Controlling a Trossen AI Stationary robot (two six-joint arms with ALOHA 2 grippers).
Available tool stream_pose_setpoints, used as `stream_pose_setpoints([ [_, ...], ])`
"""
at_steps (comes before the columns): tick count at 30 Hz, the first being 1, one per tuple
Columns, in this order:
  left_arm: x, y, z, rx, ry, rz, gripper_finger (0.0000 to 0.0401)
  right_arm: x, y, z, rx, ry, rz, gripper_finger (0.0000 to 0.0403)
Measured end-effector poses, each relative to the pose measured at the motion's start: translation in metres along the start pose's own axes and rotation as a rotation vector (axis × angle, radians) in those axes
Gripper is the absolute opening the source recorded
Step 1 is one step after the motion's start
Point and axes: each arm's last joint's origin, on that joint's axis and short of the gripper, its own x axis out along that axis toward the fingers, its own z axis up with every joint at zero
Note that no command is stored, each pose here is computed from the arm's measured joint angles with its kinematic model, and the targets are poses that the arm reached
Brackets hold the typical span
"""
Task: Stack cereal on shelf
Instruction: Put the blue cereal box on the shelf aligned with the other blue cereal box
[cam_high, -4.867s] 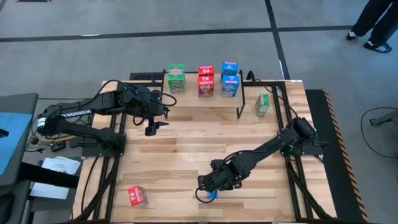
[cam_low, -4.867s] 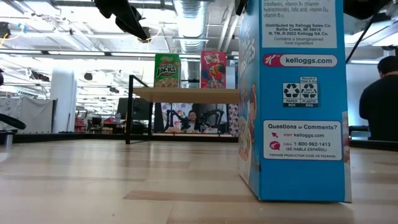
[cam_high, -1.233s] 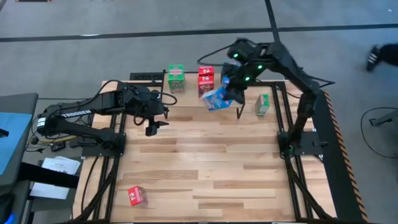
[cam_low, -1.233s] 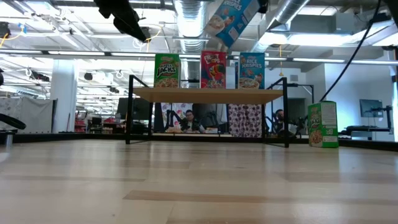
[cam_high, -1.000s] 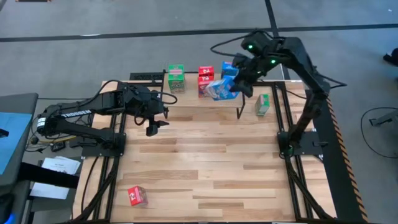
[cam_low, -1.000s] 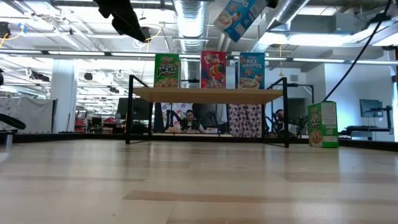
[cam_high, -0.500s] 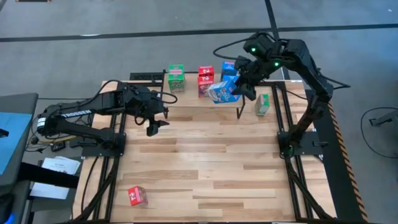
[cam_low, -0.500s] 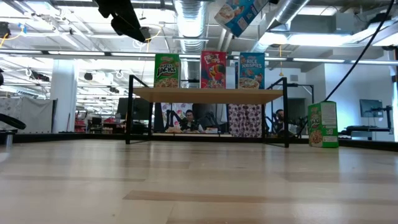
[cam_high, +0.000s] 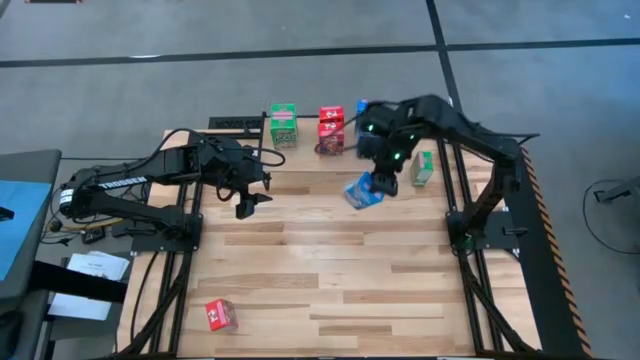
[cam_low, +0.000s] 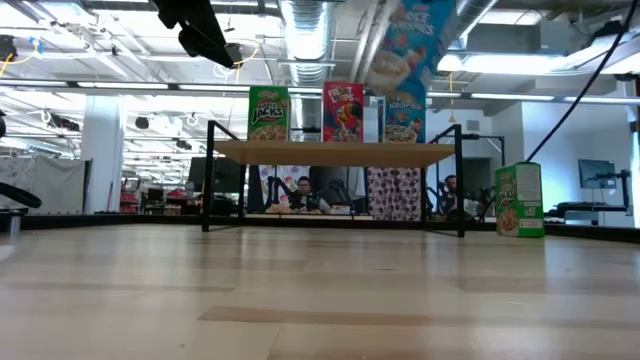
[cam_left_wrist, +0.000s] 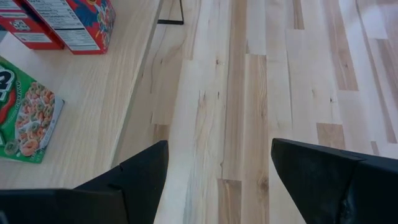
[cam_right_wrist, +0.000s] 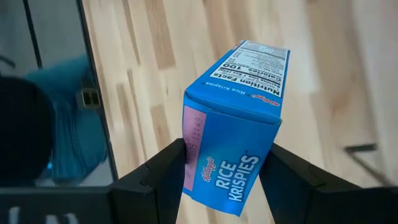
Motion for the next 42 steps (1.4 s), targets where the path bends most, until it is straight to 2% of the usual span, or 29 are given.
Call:
stream_pose_setpoints([
  [9, 0.000, 0.000, 0.000, 0.000, 0.000, 0.000, 0.0275, 0.051, -0.002, -0.010, 0.030, 0.176, -0.019, 0.0209],
  [17, 0.000, 0.000, 0.000, 0.000, 0.000, 0.000, 0.0275, 0.076, -0.009, -0.018, 0.015, 0.263, -0.019, 0.0209],
  [28, 0.000, 0.000, 0.000, 0.000, 0.000, 0.000, 0.0275, 0.100, -0.018, -0.020, -0.037, 0.249, -0.011, 0.0209],
  [42, 0.000, 0.000, 0.000, 0.000, 0.000, 0.000, 0.0275, 0.125, -0.028, -0.030, -0.036, 0.295, -0.054, 0.0209],
])
